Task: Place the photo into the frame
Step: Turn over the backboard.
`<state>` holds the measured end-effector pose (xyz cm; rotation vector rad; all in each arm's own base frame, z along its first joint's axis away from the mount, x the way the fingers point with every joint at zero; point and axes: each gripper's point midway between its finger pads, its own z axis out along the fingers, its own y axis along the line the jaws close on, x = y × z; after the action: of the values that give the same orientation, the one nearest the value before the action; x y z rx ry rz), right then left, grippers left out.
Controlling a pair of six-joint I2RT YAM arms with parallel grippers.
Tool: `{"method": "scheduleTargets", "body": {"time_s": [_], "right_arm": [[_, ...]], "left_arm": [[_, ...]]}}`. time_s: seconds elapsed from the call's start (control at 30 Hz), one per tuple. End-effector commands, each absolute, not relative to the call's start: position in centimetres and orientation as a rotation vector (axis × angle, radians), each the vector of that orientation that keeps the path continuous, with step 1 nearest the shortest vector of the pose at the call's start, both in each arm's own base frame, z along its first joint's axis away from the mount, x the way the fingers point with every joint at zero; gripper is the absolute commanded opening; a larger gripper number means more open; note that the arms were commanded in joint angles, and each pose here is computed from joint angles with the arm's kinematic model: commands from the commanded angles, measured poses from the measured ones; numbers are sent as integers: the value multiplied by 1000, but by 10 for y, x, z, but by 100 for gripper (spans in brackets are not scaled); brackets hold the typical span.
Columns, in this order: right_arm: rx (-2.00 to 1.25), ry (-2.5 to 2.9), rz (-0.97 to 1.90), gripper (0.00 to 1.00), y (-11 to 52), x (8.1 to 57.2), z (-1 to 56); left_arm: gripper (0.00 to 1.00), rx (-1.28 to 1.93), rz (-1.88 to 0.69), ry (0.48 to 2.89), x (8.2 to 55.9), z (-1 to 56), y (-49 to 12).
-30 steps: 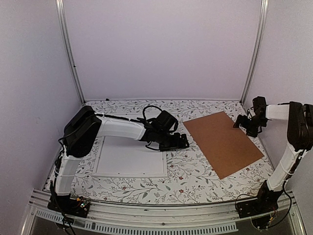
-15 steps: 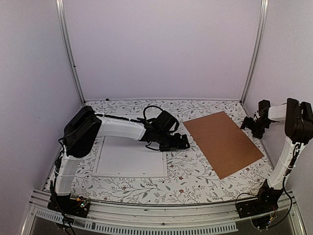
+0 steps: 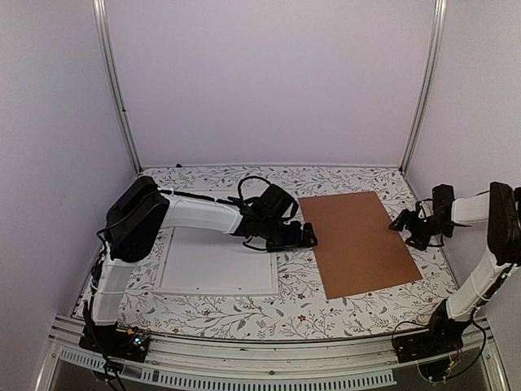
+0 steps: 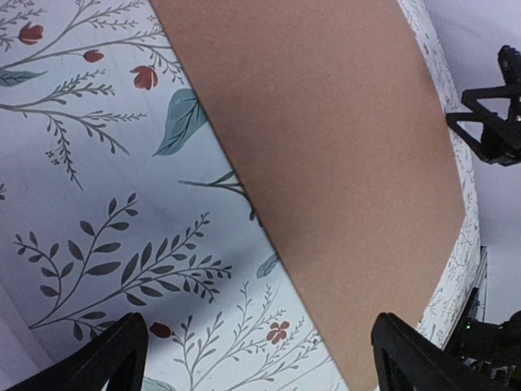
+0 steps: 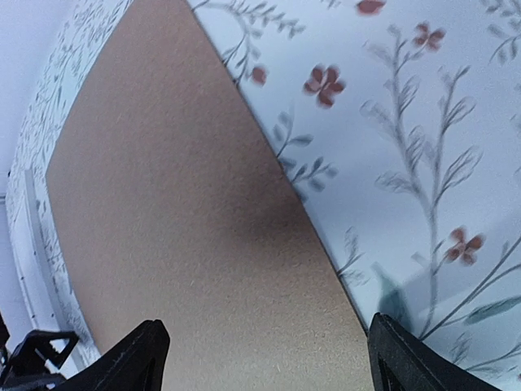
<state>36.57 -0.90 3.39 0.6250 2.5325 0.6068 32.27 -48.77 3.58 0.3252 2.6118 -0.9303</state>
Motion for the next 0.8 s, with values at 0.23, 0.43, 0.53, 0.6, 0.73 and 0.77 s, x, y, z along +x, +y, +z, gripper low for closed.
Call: {"method": "scheduleTargets", "body": {"time_s": [0.23,0.43,0.53,0.6,0.73,0.77], "right_arm": [[576,2547,644,90,10,358,60],[583,2617,646,89,10,361,32],[574,2647,657,89,13,358,21],[570,2658,665,88,17,356,18],[538,2688,686,87,29,348,14],[531,2691,701,86,33,346,13]], "left_arm": [[100,246,-870,2652,334,19,-468],[100,205,-922,2697,326,8,-474],[100,181,-962,2707,321,4,-478],[100,155,-990,2708,319,3,-480],[100,143,-988,2716,316,-2,-481],[100,141,-986,2721,316,-3,-481]]}}
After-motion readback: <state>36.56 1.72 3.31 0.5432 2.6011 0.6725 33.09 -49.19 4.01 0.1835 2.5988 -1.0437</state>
